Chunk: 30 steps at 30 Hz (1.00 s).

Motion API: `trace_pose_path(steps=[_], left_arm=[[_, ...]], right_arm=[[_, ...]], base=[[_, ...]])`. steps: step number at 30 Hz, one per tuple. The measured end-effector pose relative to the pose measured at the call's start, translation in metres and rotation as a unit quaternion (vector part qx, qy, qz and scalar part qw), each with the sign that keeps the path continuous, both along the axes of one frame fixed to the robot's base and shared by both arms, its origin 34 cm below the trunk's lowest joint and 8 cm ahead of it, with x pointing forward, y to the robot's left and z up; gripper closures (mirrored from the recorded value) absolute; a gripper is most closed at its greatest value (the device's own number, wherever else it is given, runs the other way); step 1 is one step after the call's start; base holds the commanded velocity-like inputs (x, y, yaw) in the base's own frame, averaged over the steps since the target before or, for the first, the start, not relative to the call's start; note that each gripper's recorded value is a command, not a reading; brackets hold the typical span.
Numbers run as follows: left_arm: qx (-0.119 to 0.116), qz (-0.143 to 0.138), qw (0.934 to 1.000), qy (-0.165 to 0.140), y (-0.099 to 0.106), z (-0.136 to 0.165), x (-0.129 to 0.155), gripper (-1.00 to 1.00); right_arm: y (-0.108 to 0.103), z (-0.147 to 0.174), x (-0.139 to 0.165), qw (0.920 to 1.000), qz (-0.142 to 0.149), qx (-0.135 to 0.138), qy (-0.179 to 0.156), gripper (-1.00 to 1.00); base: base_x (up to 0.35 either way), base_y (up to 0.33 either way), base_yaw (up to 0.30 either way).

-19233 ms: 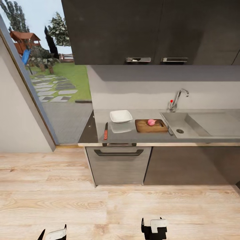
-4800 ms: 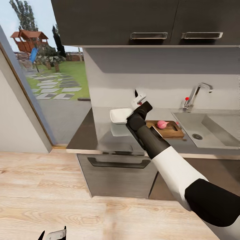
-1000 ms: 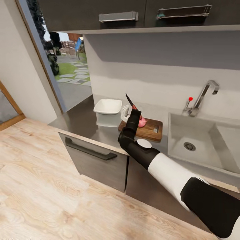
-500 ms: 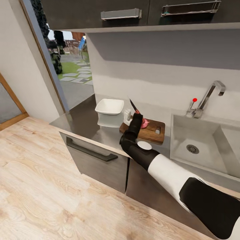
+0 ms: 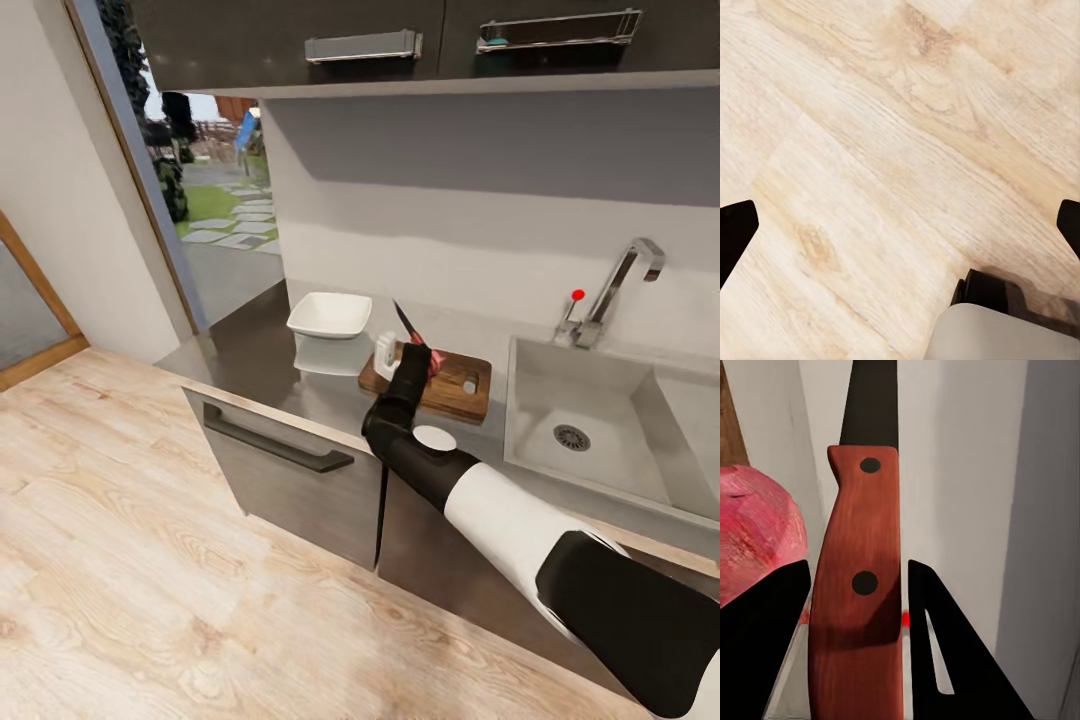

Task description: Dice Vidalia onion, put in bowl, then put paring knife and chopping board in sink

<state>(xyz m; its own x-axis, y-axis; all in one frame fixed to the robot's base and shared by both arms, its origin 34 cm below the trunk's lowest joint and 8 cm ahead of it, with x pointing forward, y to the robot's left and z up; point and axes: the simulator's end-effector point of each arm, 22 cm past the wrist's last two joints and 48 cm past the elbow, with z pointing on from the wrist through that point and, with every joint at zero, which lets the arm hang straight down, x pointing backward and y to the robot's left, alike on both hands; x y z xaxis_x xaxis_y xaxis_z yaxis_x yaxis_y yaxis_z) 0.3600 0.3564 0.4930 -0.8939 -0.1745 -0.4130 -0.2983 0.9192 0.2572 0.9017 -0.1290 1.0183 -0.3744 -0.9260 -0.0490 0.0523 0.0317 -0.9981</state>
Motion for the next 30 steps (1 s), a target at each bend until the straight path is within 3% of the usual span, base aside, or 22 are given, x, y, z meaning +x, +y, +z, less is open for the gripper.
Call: trace_pose_path(steps=[6, 7, 8, 18, 24, 27, 30], left_arm=[[0.0, -0.001, 1.0, 0.0, 0.0, 0.0, 0.0, -1.0], [0.0, -0.001, 1.0, 0.0, 0.0, 0.0, 0.0, -1.0], [0.0, -0.001, 1.0, 0.0, 0.0, 0.0, 0.0, -1.0], [0.0, -0.001, 1.0, 0.0, 0.0, 0.0, 0.0, -1.0], [-0.001, -0.001, 1.0, 0.0, -0.001, 0.0, 0.0, -1.0], [-0.001, -0.001, 1.0, 0.0, -0.001, 0.0, 0.0, -1.0], [-0.001, -0.001, 1.0, 0.0, -0.001, 0.0, 0.0, -1.0]], right_arm=[[-0.015, -0.018, 0.0, 0.9994, -0.016, -0.025, 0.017, 1.0], [-0.033, -0.023, -0.001, 0.996, -0.036, -0.081, 0.014, 1.0], [-0.036, -0.025, -0.001, 0.995, -0.038, -0.091, 0.014, 1.0], [-0.036, -0.025, -0.001, 0.9948, -0.038, -0.093, 0.013, 1.0], [-0.032, -0.025, -0.001, 0.9962, -0.035, -0.077, 0.02, 1.0], [-0.013, -0.014, 0.001, 0.9997, -0.014, -0.017, 0.013, 1.0], [0.014, 0.026, -0.002, 0.9992, 0.016, 0.021, -0.028, 1.0]], base=[[0.0, 0.0, 0.0], [0.0, 0.0, 0.0], [0.0, 0.0, 0.0], [0.0, 0.0, 0.0], [0.0, 0.0, 0.0], [0.0, 0.0, 0.0], [-0.002, 0.0, 0.0]])
